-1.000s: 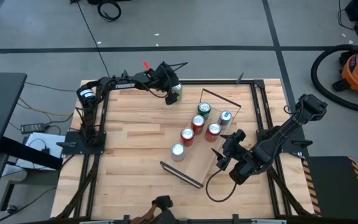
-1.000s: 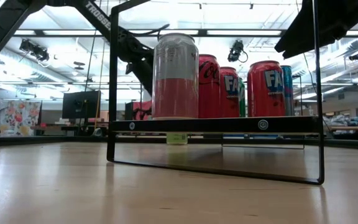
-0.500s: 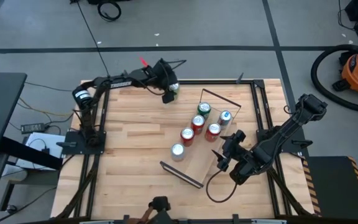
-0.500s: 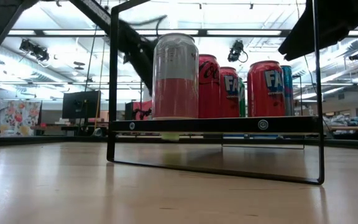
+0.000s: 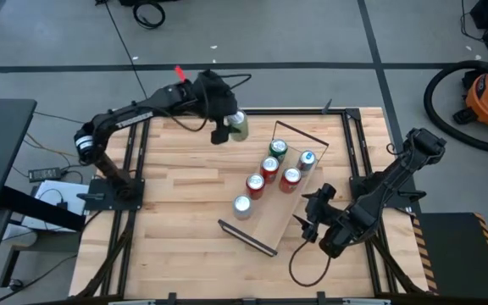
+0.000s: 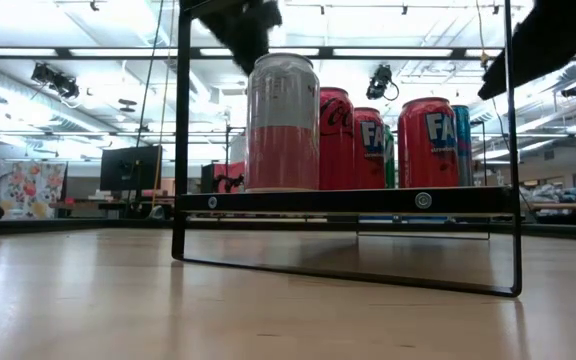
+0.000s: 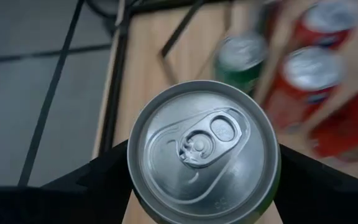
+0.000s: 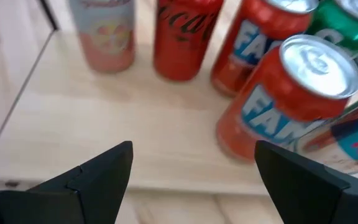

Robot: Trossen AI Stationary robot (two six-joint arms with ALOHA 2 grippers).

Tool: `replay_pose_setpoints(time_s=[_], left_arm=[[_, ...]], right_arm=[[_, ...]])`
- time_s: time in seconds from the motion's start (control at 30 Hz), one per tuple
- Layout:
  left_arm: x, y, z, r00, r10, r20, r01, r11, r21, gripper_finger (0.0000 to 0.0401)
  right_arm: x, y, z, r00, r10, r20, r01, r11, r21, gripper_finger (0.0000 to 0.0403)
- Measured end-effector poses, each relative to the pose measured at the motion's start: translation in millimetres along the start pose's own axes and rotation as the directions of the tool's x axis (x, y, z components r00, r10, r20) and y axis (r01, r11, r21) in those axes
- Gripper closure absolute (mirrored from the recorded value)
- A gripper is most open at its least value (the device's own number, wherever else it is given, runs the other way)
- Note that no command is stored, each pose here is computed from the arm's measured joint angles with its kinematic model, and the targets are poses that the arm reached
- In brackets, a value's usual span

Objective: Place canned beverage on shelf
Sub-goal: Put the light green soda can on the shelf

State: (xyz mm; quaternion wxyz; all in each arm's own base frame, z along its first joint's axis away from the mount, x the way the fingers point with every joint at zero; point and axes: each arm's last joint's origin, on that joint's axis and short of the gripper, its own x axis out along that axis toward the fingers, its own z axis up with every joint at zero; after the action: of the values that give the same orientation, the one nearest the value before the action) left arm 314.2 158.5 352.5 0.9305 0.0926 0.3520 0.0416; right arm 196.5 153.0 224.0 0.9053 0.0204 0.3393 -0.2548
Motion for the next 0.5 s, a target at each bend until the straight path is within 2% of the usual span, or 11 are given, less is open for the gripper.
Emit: replay_pose_setpoints(time_s=[0.1, 0.23, 0.33, 0.5], left_arm=[[-15, -20, 19, 0.998, -0.041, 0.054, 0.038, 0.998, 0.051, 0.0092], [-30, -50, 44, 0.968, -0.188, 0.168, 0.171, 0.979, 0.108, 0.0092], [-25, -77, 52, 0.946, -0.277, 0.168, 0.253, 0.956, 0.150, 0.0092], [-17, -122, 68, 0.903, -0.379, 0.203, 0.327, 0.912, 0.249, 0.0092]], right_arm=[[-6, 3, -5, 0.999, 0.031, -0.009, -0.031, 0.999, -0.015, 0.0055], [-14, 7, -11, 0.998, 0.067, -0.014, -0.068, 0.997, -0.033, 0.0055], [-19, 9, -14, 0.997, 0.081, 0.000, -0.081, 0.996, -0.041, 0.0055], [-22, 8, -24, 0.996, 0.088, -0.003, -0.088, 0.996, -0.022, 0.0055]])
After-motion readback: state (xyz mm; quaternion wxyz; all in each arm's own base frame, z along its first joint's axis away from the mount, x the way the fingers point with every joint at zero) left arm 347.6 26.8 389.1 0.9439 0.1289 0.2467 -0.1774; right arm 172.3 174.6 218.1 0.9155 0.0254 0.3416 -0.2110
